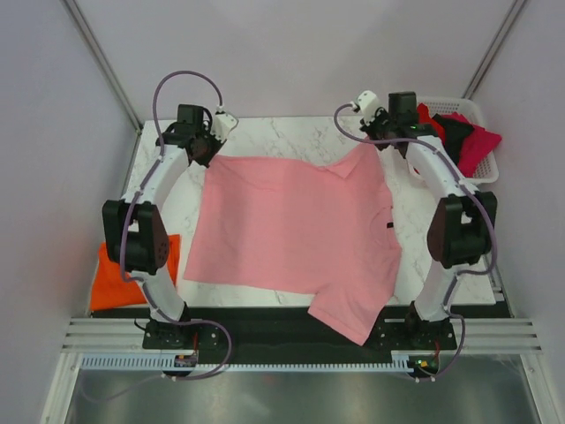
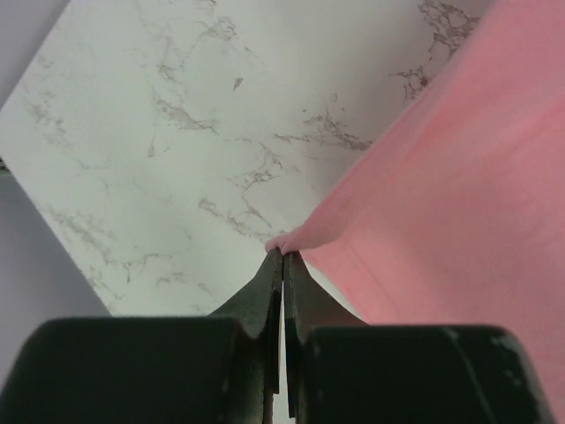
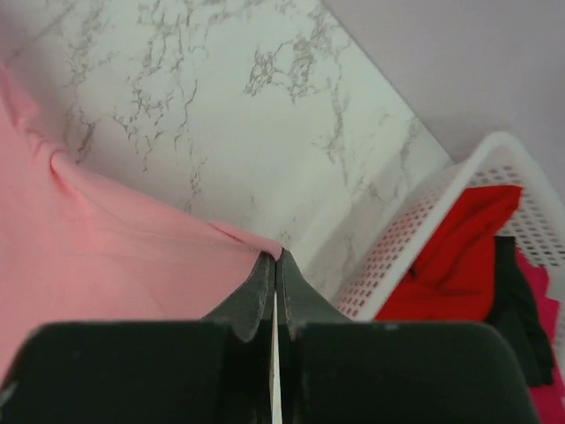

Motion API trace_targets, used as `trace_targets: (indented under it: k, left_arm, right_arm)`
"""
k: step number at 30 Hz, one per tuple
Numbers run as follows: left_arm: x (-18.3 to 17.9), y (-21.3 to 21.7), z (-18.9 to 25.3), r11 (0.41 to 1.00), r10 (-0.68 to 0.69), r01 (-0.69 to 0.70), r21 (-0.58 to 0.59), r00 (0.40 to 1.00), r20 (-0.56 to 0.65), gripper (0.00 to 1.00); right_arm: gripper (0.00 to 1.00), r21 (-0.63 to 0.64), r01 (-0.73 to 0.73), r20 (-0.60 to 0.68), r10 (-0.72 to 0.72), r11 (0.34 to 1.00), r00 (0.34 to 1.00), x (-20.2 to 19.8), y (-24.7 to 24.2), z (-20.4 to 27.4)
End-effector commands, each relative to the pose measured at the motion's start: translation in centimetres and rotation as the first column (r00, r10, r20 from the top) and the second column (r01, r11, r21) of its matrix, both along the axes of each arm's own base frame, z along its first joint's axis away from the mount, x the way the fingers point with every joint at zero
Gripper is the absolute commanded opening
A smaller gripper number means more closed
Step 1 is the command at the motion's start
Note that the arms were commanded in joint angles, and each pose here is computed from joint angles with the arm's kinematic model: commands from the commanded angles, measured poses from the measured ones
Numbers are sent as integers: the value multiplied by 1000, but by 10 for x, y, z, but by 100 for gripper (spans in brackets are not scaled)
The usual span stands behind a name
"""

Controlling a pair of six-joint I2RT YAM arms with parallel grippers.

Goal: Fold and stack the t-shirts
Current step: Flatten the tshirt out

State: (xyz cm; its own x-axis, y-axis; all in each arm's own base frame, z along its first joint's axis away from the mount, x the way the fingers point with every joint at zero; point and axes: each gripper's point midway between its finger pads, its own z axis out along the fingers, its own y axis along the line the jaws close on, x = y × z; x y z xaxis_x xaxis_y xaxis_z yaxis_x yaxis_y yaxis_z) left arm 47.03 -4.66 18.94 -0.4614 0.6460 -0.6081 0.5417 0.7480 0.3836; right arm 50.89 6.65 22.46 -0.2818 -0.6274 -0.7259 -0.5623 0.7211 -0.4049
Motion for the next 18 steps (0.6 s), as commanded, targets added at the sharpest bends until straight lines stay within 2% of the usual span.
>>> trace_targets:
  k: [1, 5, 7, 8, 18]
  left_arm:
    - [44, -7, -3, 1000, 5, -4, -21, 999, 46, 2]
    - [69, -4, -33, 1000, 28, -28, 10, 1000, 11, 2]
    - [81, -1, -35, 999, 45, -46, 30, 999, 25, 2]
    - [86, -1, -50, 998, 44, -44, 39, 999, 5, 2]
    - [112, 17, -69, 986, 116, -121, 117, 992, 46, 2]
  right_arm:
    - [0, -80, 36, 49, -32, 996, 998, 48, 8, -14]
    - [0, -100, 113, 33, -110, 989, 993, 100, 12, -50]
    - [0, -118, 145, 35, -141, 982, 989, 112, 12, -59]
    - [0, -127, 152, 41, -148, 980, 988, 123, 14, -66]
    - [0, -103, 237, 151, -220, 966, 964, 171, 18, -78]
